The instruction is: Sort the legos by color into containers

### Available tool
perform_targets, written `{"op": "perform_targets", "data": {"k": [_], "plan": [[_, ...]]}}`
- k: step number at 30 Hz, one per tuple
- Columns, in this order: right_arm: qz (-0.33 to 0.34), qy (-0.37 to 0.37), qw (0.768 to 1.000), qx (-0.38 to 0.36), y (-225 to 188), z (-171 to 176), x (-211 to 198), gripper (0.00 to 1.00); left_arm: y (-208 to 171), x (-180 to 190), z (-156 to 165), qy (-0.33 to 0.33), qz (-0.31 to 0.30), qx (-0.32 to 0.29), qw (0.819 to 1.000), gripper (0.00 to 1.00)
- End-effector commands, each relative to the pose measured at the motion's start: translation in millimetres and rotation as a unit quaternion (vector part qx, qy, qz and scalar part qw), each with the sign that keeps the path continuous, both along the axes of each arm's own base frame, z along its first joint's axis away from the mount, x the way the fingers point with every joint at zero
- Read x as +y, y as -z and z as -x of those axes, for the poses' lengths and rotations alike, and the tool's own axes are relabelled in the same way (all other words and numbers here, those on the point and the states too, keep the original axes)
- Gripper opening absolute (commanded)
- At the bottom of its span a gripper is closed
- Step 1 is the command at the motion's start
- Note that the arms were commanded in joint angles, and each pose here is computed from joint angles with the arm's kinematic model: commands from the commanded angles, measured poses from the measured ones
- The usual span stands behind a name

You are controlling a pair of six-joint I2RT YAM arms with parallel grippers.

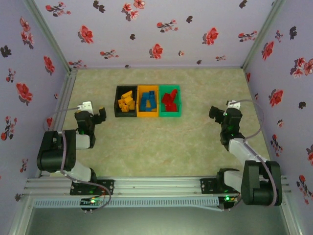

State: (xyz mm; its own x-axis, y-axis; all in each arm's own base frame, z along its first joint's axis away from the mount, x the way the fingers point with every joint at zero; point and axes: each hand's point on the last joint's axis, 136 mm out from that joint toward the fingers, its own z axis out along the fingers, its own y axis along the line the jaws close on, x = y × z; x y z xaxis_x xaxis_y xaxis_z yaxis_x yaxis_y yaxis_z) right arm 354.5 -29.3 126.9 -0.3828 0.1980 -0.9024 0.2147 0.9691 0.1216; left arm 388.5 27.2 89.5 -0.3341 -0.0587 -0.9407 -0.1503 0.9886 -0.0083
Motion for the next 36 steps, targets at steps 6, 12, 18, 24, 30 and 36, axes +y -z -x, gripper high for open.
{"op": "perform_targets", "data": {"k": [6,12,18,24,30,36], "plan": [[0.018,-0.004,0.999,-0.039,9.8,-20.9,-6.0,1.00,-6.6,1.3,-6.4,-0.002,-0.018,-0.005,1.000,1.00],[-0.009,-0.027,0.999,-0.044,23.9,-36.2,-1.2,0.99,-6.4,1.3,-6.5,-0.002,-0.019,-0.004,1.000,1.00],[-0.006,-0.075,0.996,-0.041,35.7,-41.4,14.3,0.99,-5.4,0.8,-6.2,-0.001,-0.019,-0.003,1.000,1.00],[-0.003,-0.091,0.995,-0.033,41.3,-44.4,20.2,1.00,-6.4,0.9,-6.7,-0.001,-0.020,-0.004,1.000,1.00],[0.001,-0.088,0.996,-0.034,39.7,-42.9,19.7,1.00,-6.1,0.6,-6.8,-0.001,-0.020,-0.003,1.000,1.00],[0.001,-0.089,0.995,-0.034,39.7,-42.8,20.4,0.99,-5.8,0.7,-6.8,-0.001,-0.020,-0.003,1.000,1.00]]}}
